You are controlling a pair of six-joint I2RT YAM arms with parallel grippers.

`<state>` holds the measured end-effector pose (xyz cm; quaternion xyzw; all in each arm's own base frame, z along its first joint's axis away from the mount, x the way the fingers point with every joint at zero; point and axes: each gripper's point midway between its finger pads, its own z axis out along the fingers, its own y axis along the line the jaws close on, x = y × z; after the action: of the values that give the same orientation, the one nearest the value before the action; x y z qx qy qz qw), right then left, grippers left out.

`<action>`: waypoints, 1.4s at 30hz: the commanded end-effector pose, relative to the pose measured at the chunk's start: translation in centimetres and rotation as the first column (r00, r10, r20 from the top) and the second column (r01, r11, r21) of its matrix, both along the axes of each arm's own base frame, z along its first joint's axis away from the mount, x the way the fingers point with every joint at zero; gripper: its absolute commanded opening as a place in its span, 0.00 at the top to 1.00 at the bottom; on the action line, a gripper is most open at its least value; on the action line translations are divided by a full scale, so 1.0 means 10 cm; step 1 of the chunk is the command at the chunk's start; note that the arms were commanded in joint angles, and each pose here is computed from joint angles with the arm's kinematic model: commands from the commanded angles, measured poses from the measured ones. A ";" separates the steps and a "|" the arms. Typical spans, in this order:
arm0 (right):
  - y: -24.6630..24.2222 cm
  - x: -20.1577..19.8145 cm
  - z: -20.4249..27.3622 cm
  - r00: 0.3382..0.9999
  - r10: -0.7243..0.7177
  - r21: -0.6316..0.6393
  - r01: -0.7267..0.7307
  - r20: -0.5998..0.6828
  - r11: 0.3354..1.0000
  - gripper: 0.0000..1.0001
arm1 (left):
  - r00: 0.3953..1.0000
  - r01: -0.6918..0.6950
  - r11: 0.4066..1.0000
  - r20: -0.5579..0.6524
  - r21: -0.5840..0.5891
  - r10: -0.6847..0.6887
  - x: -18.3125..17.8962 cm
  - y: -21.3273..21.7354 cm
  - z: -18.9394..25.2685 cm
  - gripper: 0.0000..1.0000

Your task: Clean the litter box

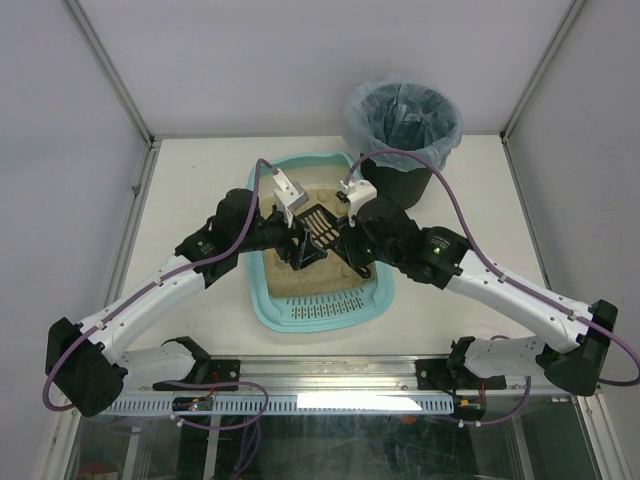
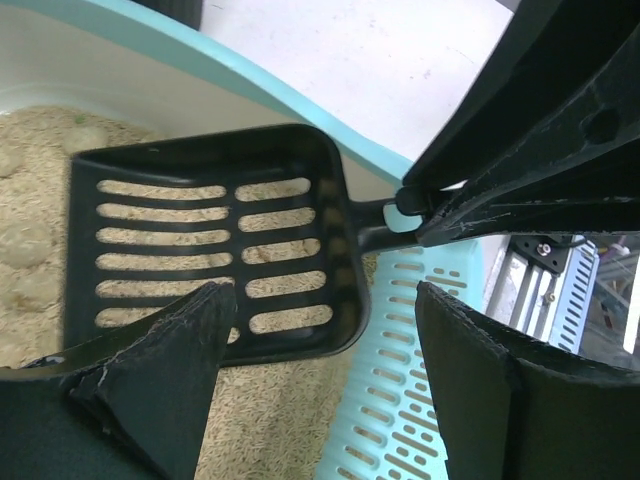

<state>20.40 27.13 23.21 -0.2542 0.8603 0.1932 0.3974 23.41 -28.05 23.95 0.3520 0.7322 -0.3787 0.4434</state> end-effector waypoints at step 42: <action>-0.83 0.11 0.94 0.880 -0.441 0.559 0.279 0.178 0.781 0.28 | 0.790 -0.574 0.786 -0.407 -0.230 0.458 0.38 -0.33 0.05 1.00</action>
<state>20.28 19.20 29.14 -0.0797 0.7877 0.2487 0.5579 26.05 -31.12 20.50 0.0867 0.8276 -0.3645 0.4180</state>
